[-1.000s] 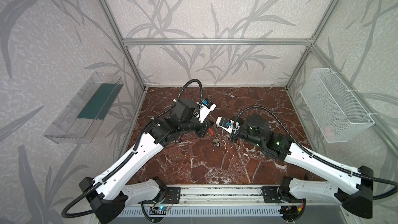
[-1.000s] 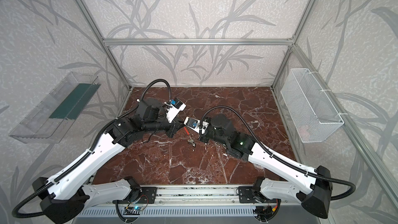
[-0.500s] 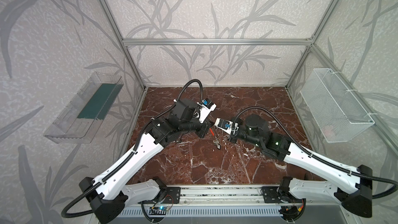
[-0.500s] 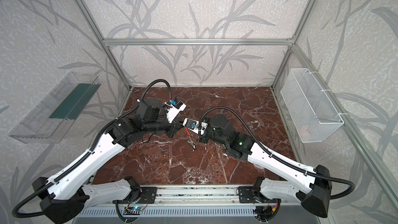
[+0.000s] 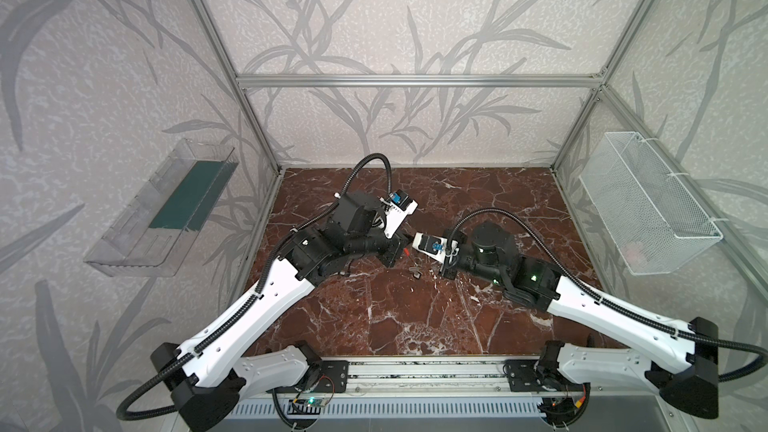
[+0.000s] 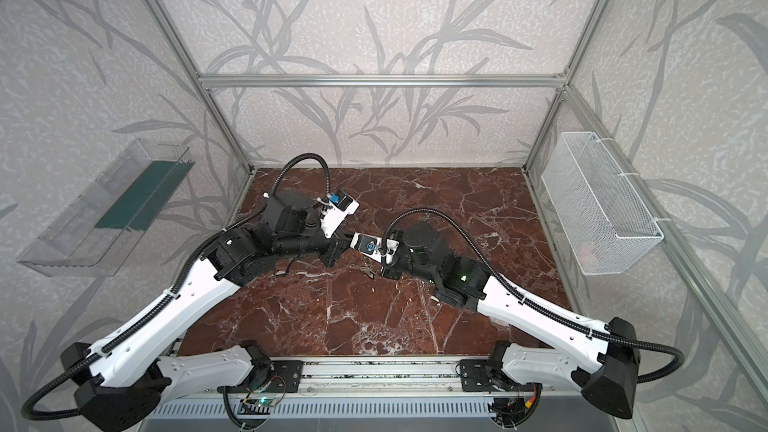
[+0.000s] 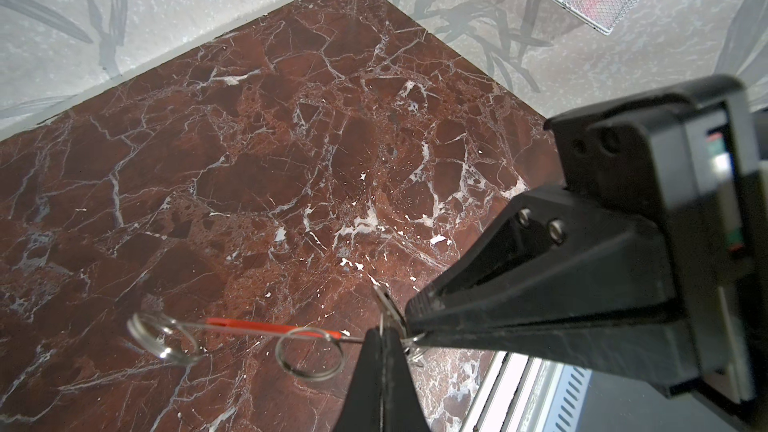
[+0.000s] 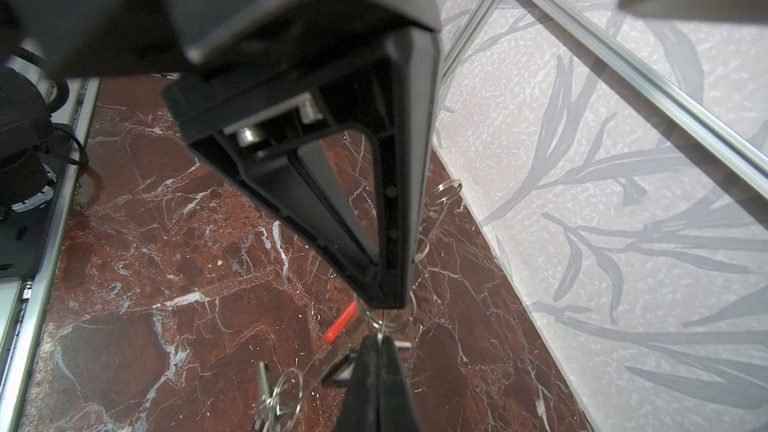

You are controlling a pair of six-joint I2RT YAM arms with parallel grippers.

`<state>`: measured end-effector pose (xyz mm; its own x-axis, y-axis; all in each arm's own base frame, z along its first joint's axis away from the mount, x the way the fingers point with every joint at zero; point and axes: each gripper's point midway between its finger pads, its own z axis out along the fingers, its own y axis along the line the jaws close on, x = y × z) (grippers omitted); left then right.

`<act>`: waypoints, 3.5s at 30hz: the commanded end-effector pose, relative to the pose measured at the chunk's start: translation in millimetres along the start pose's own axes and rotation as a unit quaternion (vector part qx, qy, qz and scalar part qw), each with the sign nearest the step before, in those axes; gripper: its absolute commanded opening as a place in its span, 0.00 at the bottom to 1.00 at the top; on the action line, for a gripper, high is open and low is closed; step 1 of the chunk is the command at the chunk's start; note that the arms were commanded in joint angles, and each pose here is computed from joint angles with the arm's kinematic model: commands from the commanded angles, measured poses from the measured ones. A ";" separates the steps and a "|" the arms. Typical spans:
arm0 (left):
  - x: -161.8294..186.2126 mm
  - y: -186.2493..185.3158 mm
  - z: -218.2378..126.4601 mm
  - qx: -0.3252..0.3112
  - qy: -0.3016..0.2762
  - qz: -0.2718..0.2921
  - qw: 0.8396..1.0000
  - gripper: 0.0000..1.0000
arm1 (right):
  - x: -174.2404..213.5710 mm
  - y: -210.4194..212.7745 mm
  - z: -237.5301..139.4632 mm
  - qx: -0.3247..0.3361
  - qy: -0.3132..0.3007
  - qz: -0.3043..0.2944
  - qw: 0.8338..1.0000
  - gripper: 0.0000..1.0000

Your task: Put the keys on the keyring

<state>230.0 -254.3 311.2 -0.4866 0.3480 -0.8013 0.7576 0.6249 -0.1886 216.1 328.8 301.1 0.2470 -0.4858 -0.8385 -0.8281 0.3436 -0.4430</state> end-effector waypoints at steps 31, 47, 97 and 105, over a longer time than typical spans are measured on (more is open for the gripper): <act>-66.5 3.0 -20.3 0.064 -0.264 -0.132 0.953 0.00 | -16.1 -75.7 -37.2 0.012 -0.148 0.388 0.910 0.30; -72.0 -10.8 -28.7 0.153 -0.264 -0.144 0.941 0.00 | -44.2 -82.5 -26.9 -0.115 -0.209 0.463 0.853 0.27; -68.4 -9.6 -28.3 0.151 -0.258 -0.150 0.943 0.00 | -54.1 -59.0 -8.7 -0.231 -0.213 0.491 0.812 0.19; -67.6 -7.7 -26.1 0.146 -0.255 -0.150 0.944 0.00 | -59.9 -59.6 -11.9 -0.241 -0.230 0.480 0.811 0.00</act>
<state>253.2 -259.5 368.3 -0.5010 -0.2402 -0.8315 0.7052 0.4436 -0.5531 254.8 324.9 362.0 -0.5980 0.2035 -0.7752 -0.7860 0.0401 0.6169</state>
